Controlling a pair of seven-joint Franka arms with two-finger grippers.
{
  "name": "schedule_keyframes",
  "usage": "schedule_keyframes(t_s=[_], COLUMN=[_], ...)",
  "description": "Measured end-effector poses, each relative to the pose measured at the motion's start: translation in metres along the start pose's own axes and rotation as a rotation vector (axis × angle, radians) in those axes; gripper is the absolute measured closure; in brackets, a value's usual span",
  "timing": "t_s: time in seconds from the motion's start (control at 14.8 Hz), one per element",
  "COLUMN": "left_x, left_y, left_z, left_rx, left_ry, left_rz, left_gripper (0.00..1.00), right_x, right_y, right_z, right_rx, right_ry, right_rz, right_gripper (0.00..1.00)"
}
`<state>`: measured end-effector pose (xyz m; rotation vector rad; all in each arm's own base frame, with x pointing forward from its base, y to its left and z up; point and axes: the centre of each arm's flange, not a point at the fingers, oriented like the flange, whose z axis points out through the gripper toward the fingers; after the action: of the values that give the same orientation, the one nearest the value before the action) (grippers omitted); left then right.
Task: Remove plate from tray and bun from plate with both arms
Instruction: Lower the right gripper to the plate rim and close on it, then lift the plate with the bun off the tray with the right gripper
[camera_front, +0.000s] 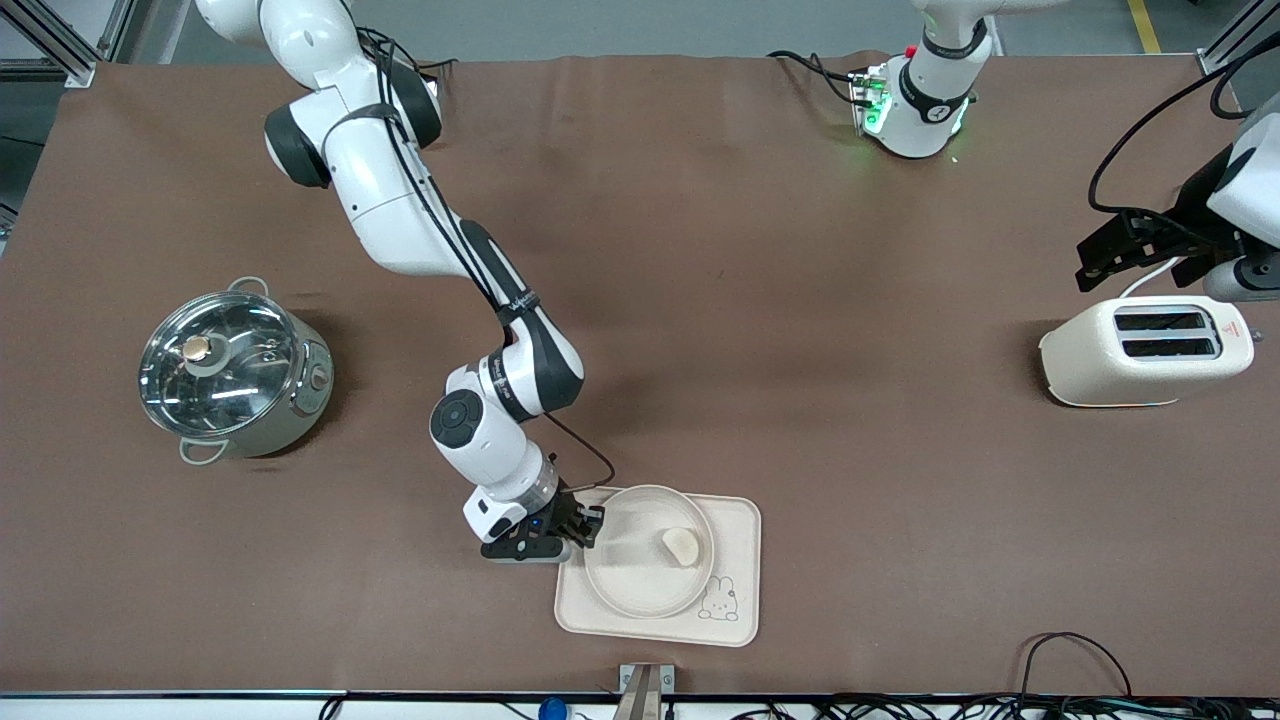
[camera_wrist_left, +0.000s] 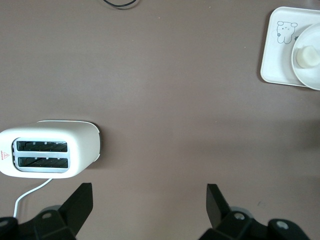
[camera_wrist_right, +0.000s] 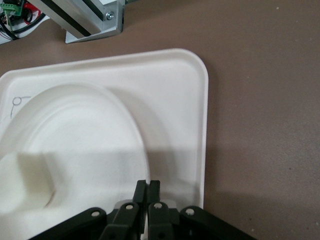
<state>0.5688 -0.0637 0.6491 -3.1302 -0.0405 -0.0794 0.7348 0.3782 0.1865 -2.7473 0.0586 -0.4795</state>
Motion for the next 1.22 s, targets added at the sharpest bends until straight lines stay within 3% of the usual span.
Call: schedule_keyframes(t_s=[0.88, 1.22], left_x=[0.000, 0.000], left_y=[0.000, 0.000], left_z=[0.000, 0.000], left_rx=[0.000, 0.000], left_ry=[0.000, 0.000], left_rz=[0.000, 0.000], left_gripper=[0.00, 0.00], right_x=[-0.006, -0.010], right_y=[-0.006, 0.001], right_z=[0.001, -0.007], right_rx=[-0.020, -0.040], right_ry=[-0.001, -0.032], right_rz=[-0.125, -0.133], right_gripper=[0.96, 0.96])
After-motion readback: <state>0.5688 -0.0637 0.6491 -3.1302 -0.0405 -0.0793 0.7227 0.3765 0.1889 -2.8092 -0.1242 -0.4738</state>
